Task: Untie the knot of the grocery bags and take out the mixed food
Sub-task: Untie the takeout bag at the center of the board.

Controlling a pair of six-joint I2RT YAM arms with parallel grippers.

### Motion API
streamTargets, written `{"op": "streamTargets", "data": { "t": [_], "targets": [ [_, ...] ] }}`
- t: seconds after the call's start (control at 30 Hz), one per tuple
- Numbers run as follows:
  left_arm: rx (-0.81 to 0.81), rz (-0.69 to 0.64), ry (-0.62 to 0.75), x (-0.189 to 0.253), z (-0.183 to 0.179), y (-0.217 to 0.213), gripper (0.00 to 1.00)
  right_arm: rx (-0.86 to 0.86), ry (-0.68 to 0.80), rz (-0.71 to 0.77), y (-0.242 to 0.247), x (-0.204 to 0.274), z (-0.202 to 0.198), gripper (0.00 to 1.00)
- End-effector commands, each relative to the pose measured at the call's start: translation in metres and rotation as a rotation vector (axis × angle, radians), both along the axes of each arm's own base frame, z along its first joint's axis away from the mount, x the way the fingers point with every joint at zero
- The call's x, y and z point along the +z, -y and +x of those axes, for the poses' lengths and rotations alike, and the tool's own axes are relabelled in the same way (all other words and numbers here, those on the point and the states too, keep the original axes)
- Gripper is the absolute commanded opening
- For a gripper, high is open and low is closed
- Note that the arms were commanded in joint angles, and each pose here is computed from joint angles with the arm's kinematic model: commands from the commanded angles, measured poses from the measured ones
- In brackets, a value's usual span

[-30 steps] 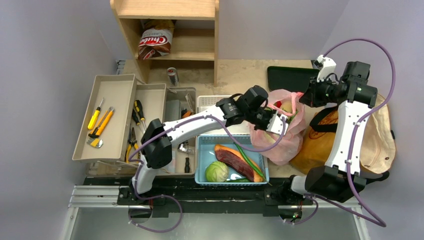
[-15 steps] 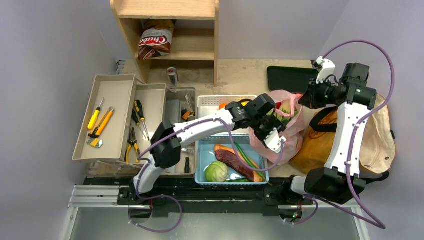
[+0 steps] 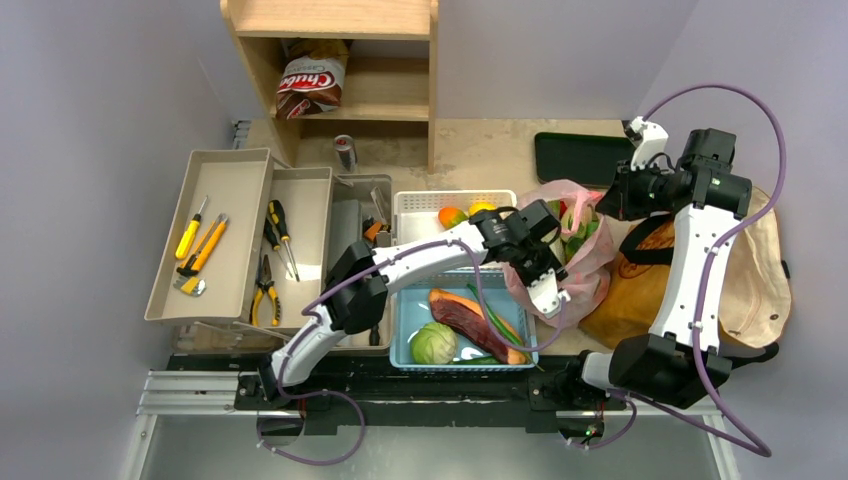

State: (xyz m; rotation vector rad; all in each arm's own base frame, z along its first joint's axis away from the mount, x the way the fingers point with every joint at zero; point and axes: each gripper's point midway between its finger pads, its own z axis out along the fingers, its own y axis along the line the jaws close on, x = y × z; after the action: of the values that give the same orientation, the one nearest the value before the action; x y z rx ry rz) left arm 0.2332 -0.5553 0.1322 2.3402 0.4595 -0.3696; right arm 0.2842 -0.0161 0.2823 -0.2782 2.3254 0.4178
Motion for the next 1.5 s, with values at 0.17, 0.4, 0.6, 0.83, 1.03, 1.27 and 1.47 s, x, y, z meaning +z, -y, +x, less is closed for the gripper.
{"op": "streamTargets", "data": {
  "t": [0.17,0.4,0.6,0.83,1.03,1.27,1.47],
  "targets": [
    [0.117,-0.188,0.087,0.047,0.025,0.020,0.00,0.028,0.031,-0.022,0.000,0.002,-0.002,0.00],
    [0.260,-0.455,0.033,0.131,0.028,0.010,0.00,0.029,0.051,-0.079,0.010,0.004,0.005,0.00],
    [0.471,-0.589,-0.128,0.169,0.057,-0.007,0.00,0.029,0.059,-0.094,0.013,0.005,0.008,0.00],
    [0.444,-0.412,-0.352,0.152,0.031,-0.013,0.04,0.035,0.057,-0.079,0.010,0.005,0.007,0.00],
    [0.556,-0.390,-0.764,0.159,-0.009,-0.006,0.25,0.018,0.046,-0.022,0.001,0.007,0.003,0.00],
    [1.109,-0.364,-1.045,0.112,0.015,0.012,0.44,0.020,0.069,0.021,-0.007,0.016,0.001,0.00],
    [1.472,-0.410,-1.129,0.076,0.041,-0.001,0.56,0.031,0.071,0.035,-0.011,0.018,-0.003,0.00]
  ]
}}
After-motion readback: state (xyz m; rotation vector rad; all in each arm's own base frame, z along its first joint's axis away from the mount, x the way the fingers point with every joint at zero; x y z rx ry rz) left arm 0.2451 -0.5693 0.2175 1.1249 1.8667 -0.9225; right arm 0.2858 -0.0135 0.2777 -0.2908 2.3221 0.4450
